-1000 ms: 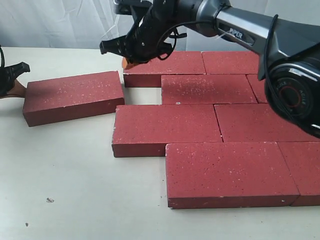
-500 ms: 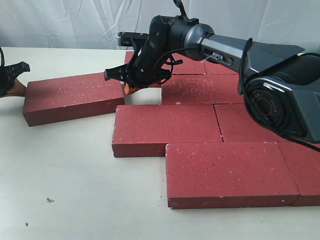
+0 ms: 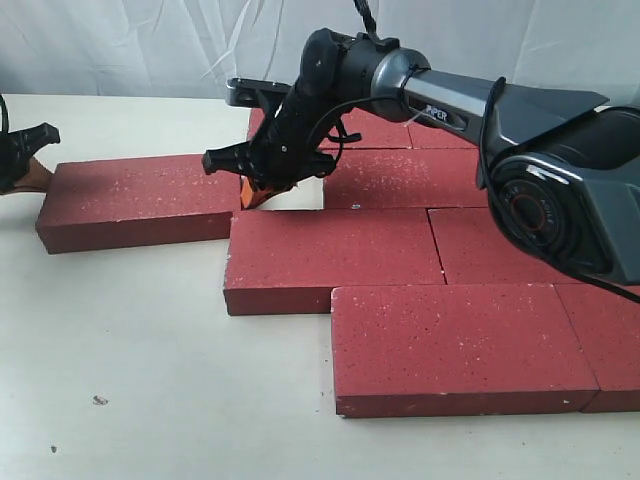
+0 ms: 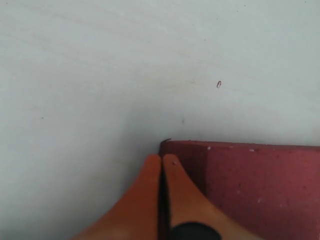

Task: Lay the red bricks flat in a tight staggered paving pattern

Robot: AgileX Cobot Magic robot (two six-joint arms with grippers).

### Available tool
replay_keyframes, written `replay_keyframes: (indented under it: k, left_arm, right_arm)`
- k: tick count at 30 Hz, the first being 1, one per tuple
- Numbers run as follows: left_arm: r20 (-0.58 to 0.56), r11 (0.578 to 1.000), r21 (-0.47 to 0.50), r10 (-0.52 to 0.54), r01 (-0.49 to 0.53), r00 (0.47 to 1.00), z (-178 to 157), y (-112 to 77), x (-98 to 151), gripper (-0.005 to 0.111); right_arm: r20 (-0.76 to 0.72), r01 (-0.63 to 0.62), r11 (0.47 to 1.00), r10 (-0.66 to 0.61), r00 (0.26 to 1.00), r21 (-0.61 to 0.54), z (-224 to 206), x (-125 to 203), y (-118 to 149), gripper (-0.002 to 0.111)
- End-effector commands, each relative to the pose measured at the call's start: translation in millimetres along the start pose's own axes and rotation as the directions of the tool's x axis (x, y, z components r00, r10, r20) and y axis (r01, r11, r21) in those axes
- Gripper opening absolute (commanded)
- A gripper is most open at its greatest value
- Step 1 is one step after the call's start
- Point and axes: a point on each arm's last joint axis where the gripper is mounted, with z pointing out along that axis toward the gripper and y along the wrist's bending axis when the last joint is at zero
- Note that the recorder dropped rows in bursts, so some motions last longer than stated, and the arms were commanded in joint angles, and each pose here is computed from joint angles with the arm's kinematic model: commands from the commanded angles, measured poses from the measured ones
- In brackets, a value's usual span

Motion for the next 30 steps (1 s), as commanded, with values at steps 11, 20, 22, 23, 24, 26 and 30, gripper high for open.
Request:
replay_keyframes:
  k: [11,20,22,23,24,26,30]
  left_arm:
    - [0.041,0.997,0.052,-0.056,0.054,0.998,3.6,-4.7,-2.3,0.0]
    - [0.066,0.999,0.028,-0.044,0.042,0.997,3.5,-2.4,-4.4,0.0]
    - [0.067,0.999,0.027,-0.029,0.027,0.997,3.5,-2.4,-4.4,0.0]
    - [0.067,0.999,0.027,-0.027,0.026,0.997,3.5,-2.4,-4.4,0.0]
    - [0.067,0.999,0.027,-0.027,0.026,0.997,3.5,-2.4,-4.4,0.0]
    - [0.067,0.999,0.028,-0.029,0.027,0.997,3.5,-2.5,-4.5,0.0]
    - [0.063,0.999,0.032,-0.029,0.027,0.998,3.5,-2.9,-4.1,0.0]
  right_arm:
    - [0.002,0.004,1.0,-0.004,1.0,0.025,-2.2,-0.6,-2.4,-0.001]
    - [0.04,-0.113,0.986,0.109,0.993,0.119,-16.7,-6.7,-24.9,-0.001]
    - [0.062,-0.141,0.983,0.135,0.989,0.119,-24.4,-10.0,-30.7,-0.001]
    - [0.07,-0.15,0.981,0.142,0.987,0.121,-28.1,-11.4,-35.1,-0.001]
    - [0.078,-0.156,0.98,0.147,0.986,0.122,-32.4,-12.9,-37.9,-0.001]
    - [0.092,-0.163,0.978,0.151,0.984,0.13,-39.2,-15.1,-43.6,-0.001]
    - [0.119,-0.166,0.977,0.151,0.981,0.133,-48.3,-18.5,-46.4,-0.001]
